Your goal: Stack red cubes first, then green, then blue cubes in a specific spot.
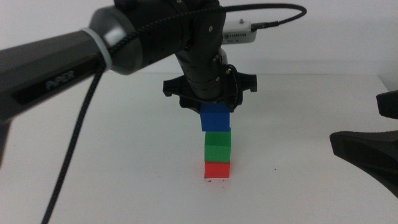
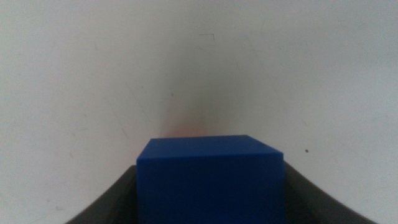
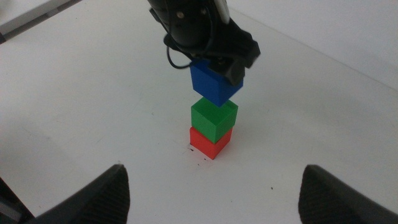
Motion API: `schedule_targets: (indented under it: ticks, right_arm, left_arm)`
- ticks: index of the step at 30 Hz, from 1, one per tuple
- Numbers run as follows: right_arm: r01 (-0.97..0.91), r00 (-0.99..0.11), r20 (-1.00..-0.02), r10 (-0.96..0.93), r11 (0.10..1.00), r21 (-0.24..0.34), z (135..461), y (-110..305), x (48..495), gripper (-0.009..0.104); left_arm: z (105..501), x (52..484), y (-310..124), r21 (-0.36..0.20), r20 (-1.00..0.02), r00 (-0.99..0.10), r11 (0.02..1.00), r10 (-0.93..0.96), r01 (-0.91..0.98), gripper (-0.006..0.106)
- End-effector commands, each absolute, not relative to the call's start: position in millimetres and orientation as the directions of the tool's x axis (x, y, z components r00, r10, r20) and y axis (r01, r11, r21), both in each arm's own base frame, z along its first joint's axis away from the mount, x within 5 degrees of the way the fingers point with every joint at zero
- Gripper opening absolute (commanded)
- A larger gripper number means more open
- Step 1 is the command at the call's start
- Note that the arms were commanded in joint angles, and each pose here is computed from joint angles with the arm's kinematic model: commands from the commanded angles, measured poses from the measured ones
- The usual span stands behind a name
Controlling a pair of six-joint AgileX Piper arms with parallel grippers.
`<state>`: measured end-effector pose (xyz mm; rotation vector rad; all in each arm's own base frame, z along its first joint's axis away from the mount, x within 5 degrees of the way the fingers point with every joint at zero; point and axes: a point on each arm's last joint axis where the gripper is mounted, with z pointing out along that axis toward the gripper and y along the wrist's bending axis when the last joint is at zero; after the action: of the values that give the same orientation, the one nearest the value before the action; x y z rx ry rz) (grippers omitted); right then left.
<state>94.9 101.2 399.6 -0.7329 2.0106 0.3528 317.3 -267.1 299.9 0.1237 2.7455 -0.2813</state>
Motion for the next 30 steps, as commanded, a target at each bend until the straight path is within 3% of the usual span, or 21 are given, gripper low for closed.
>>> schedule_targets:
  ticks: [1, 21, 27, 30]
  right_arm:
    - [-0.626, -0.375, -0.855, -0.358, 0.778, -0.052, 399, 100, 95, 0.093]
    - [-0.625, -0.374, -0.855, -0.359, 0.779, -0.054, 400, 100, 95, 0.093]
    - [-0.625, -0.374, -0.855, -0.359, 0.779, -0.054, 400, 100, 95, 0.093]
    - [-0.625, -0.374, -0.855, -0.359, 0.779, -0.054, 400, 100, 95, 0.093]
  left_arm:
    - [294, 319, -271, -0.194, -0.372, -0.928, 0.974, 0.038, 0.117, -0.002]
    - [264, 327, -281, -0.183, -0.323, -0.944, 0.975, 0.063, 0.128, -0.002]
    - [260, 328, -281, -0.166, -0.316, -0.946, 0.978, 0.072, 0.130, -0.002]
    - [259, 327, -278, -0.132, -0.304, -0.949, 0.983, 0.085, 0.130, -0.002]
